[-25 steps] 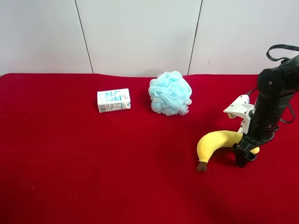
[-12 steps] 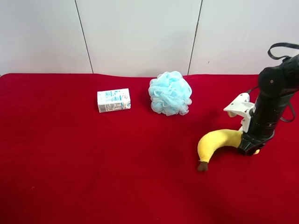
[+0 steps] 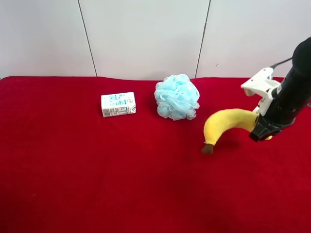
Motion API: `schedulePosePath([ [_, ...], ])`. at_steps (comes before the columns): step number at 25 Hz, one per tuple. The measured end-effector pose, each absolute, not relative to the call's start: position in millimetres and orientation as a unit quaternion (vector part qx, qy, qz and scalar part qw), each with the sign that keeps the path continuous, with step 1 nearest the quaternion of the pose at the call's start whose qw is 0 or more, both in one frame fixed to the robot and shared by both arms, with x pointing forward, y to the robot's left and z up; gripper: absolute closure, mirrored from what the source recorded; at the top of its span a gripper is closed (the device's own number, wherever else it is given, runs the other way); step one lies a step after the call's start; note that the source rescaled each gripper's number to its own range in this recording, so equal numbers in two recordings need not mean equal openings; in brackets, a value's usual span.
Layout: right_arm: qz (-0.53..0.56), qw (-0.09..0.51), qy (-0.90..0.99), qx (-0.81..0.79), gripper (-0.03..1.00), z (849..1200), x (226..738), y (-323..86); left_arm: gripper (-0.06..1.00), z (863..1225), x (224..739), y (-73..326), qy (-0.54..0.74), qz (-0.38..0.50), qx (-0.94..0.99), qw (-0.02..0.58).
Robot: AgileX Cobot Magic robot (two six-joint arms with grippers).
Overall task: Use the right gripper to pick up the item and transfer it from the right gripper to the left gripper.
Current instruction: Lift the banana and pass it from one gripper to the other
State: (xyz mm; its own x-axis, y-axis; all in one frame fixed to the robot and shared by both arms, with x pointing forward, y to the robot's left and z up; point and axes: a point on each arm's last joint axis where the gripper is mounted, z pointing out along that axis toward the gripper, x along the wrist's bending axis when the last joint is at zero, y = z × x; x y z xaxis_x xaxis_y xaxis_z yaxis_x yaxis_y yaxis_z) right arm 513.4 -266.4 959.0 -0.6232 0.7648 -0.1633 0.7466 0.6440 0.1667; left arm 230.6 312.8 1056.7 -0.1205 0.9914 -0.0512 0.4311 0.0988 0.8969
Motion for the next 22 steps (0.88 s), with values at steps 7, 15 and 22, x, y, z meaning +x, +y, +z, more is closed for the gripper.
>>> schedulePosePath([
  [7, 0.076, 0.132, 0.93, 0.333, 0.97, 991, 488, -217, -0.06, 1057, 231, 313, 0.644, 0.381, 0.552, 0.368],
  [15, 0.1, 0.126, 0.947, 0.28, 0.97, 1018, 468, -172, -0.06, 1061, 252, 293, 0.593, 0.294, 0.665, 0.347],
  [22, 0.153, 0.152, 0.947, 0.237, 0.97, 1052, 466, -136, -0.06, 1075, 285, 270, 0.479, 0.165, 0.798, 0.328],
])
